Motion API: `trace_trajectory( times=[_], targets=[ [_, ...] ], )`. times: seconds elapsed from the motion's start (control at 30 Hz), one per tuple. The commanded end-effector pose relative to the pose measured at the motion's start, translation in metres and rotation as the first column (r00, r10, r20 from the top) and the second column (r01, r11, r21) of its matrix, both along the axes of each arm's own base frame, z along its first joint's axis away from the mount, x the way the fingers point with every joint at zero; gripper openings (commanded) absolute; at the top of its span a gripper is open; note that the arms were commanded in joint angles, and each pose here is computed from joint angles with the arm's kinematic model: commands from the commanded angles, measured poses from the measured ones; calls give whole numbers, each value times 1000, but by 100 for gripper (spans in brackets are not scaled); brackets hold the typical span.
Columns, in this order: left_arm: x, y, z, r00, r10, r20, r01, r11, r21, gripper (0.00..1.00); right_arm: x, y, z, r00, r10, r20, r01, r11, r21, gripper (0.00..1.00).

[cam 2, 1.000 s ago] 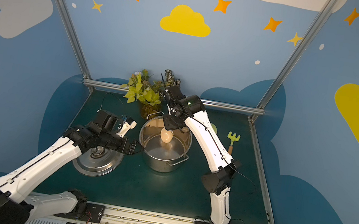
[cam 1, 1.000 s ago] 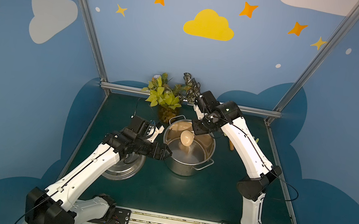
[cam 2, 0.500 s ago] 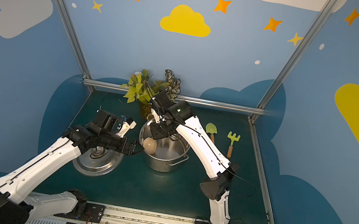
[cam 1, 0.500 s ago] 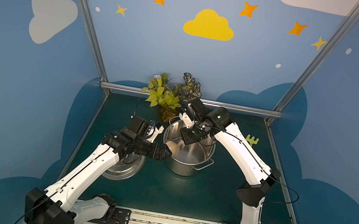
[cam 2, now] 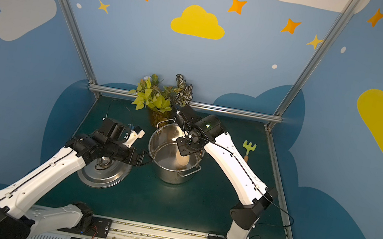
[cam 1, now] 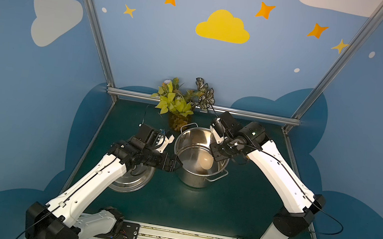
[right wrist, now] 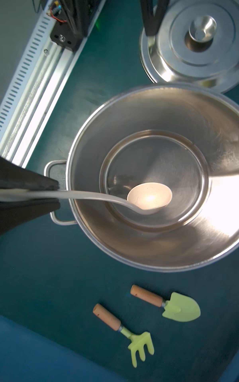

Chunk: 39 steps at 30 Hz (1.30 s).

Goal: Stir the soup with a spoon
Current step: Stir the soup in the pan with a stick.

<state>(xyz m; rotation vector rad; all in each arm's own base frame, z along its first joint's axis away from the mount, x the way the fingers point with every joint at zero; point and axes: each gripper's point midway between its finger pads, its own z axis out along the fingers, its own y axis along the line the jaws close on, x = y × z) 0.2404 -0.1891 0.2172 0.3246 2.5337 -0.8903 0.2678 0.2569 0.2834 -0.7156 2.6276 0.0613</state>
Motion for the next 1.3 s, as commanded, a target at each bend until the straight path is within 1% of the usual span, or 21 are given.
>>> trace_trajectory(
  times=[0.0, 0.13, 0.3, 0.4, 0.53, 0.67, 0.8, 0.9, 1.1, 1.27],
  targets=[
    [-1, 1, 8, 1000, -8, 22, 8, 1000, 3, 100, 21, -12, 5, 997, -61, 47, 62, 998, -13, 0],
    [-1, 2, 8, 1000, -6, 25, 6, 1000, 8, 100, 39, -6, 7, 995, -76, 59, 77, 997, -2, 0],
    [-2, 2, 7, 1000, -8, 20, 8, 1000, 12, 100, 57, 15, 6, 996, -63, 63, 61, 998, 29, 0],
    [-2, 3, 7, 1000, -8, 21, 8, 1000, 14, 100, 63, 35, 4, 998, -31, 46, 28, 997, 74, 0],
    [-3, 3, 7, 1000, -10, 23, 10, 1000, 14, 100, 62, 64, 4, 1000, 26, 15, -28, 987, 159, 0],
    [-4, 3, 7, 1000, -14, 26, 13, 1000, 17, 100, 48, 85, 5, 996, 84, 3, -83, 977, 195, 0],
    [-5, 4, 7, 1000, -11, 26, 10, 1000, 15, 100, 28, 91, 6, 993, 116, -29, -108, 974, 199, 0],
    [-5, 4, 7, 1000, -10, 27, 10, 1000, 14, 100, 9, 90, 5, 989, 137, -57, -125, 975, 181, 0],
    [-7, 4, 8, 999, -10, 30, 10, 1000, 12, 100, -23, 71, -1, 984, 137, -113, -122, 984, 130, 0],
    [-7, 5, 9, 999, -10, 33, 10, 1000, 13, 100, -33, 40, -9, 990, 81, -117, -75, 995, 61, 0]
  ],
)
